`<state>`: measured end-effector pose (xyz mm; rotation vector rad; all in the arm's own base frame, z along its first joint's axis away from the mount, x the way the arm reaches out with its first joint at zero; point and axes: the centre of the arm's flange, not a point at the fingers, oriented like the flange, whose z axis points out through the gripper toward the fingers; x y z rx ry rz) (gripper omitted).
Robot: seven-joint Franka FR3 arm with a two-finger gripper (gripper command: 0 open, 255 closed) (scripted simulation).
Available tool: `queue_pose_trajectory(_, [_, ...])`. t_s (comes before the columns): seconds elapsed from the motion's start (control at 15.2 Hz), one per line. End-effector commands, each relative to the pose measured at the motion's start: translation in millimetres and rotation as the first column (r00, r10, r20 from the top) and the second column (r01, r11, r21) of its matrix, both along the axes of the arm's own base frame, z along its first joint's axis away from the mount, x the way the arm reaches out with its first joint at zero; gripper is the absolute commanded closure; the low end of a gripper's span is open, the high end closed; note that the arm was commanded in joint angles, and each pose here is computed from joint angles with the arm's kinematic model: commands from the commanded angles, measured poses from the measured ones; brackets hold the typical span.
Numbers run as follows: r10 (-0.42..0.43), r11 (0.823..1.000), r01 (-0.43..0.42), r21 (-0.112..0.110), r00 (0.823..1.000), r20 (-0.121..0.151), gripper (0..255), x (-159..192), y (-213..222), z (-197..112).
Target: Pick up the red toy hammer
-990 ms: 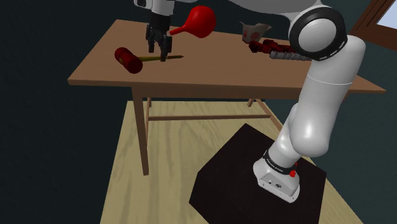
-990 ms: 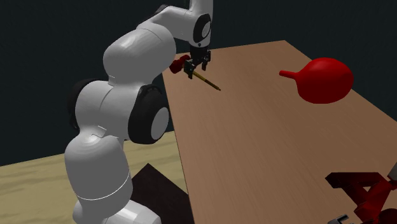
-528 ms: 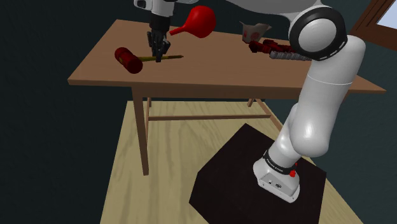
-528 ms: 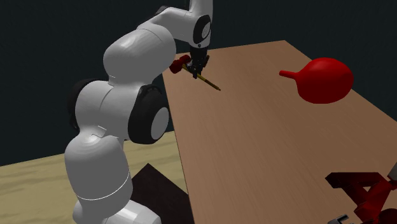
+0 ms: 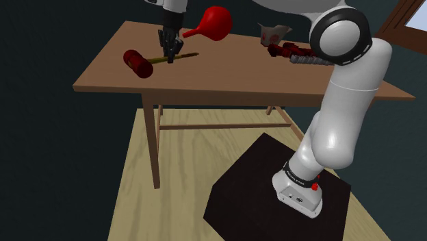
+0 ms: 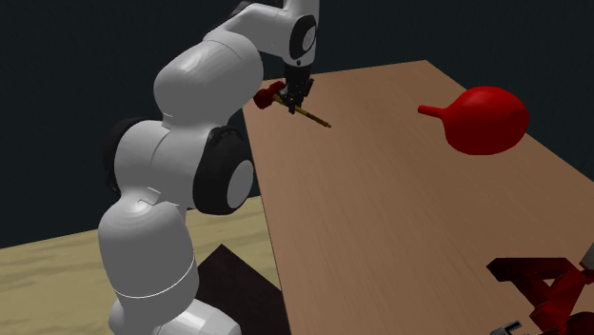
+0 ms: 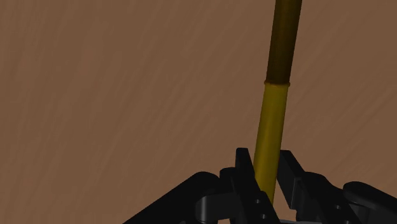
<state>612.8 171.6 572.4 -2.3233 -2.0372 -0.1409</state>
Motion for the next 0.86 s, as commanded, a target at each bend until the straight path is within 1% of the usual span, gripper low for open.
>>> queue_pose_trajectory(0.0, [0.0, 1.0, 0.0, 0.0, 1.0, 0.0, 255, -0.1, 0.4, 10.9])
queue_pose_trajectory(0.66, [0.0, 1.0, 0.0, 0.0, 1.0, 0.0, 255, -0.1, 0.4, 63.7])
queue_pose_trajectory(0.79, [0.0, 1.0, 0.0, 0.0, 1.0, 0.0, 255, -0.2, 0.4, 64.5])
